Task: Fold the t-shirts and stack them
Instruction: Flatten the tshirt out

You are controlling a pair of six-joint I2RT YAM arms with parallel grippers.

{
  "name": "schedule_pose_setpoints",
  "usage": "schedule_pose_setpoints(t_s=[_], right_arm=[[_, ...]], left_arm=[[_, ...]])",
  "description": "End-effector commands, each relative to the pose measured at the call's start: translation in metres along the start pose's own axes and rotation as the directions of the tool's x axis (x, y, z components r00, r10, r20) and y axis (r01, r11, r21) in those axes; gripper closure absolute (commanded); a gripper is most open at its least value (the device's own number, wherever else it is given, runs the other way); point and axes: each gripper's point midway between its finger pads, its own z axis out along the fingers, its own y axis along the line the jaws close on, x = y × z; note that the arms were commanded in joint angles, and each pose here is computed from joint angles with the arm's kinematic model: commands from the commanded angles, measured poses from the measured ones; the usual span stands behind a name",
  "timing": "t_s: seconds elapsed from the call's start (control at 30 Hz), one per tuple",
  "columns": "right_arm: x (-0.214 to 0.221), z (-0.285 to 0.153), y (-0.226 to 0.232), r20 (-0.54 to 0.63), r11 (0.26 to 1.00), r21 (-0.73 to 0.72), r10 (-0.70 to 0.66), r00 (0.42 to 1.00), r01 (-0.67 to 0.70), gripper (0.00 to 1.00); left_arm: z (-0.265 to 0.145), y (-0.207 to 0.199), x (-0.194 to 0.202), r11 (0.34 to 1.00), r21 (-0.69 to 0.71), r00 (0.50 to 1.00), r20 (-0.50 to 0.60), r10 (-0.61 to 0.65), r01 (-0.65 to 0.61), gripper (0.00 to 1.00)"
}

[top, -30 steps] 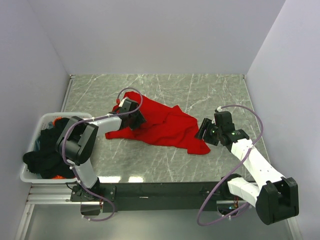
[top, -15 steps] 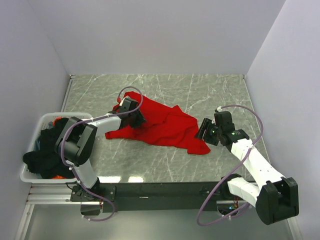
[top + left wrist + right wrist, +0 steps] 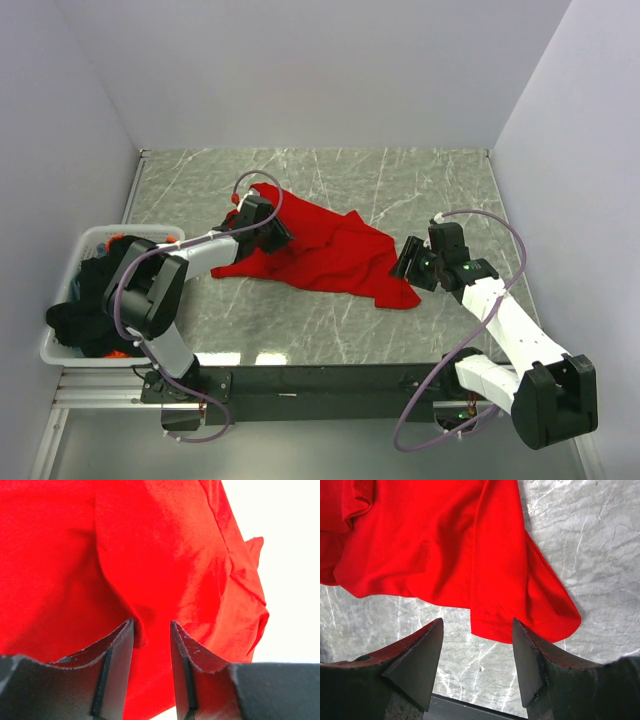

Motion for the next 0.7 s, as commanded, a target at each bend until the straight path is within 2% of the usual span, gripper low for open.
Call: schedule_pose_setpoints(t_s=[0.0, 0.27, 0.43, 0.53, 0.67], right_arm=[[-0.005, 0.001, 0.002, 0.027, 1.000, -0.013, 0.005, 1.000, -0.005, 0.36], [-0.003, 0.003, 0.000, 0.026, 1.000, -0.009, 0.005, 1.000, -0.005, 0.36], [-0.004, 0.003, -0.001, 0.030, 1.000, -0.004, 0.010, 1.000, -0.010, 0.36], [-0.002, 0.004, -0.004, 0.027, 1.000, 0.005, 0.014, 1.000, -0.014, 0.36], [-0.001, 0.005, -0.010, 0.032, 0.999, 0.035, 0.020, 0.999, -0.021, 0.36]], left_arm=[[0.007, -0.007, 0.002, 0.999, 0.045, 1.000, -0.006, -0.027, 0.028, 0.59], [0.017, 0.008, 0.010, 1.000, -0.005, 0.999, -0.028, -0.029, 0.028, 0.57], [0.018, 0.009, 0.009, 1.000, -0.013, 0.999, -0.027, -0.021, 0.021, 0.59], [0.016, 0.006, 0.005, 1.000, -0.013, 1.000, -0.017, -0.009, 0.008, 0.71], [0.004, -0.003, -0.005, 1.000, -0.010, 1.000, -0.002, 0.022, -0.022, 0.98]])
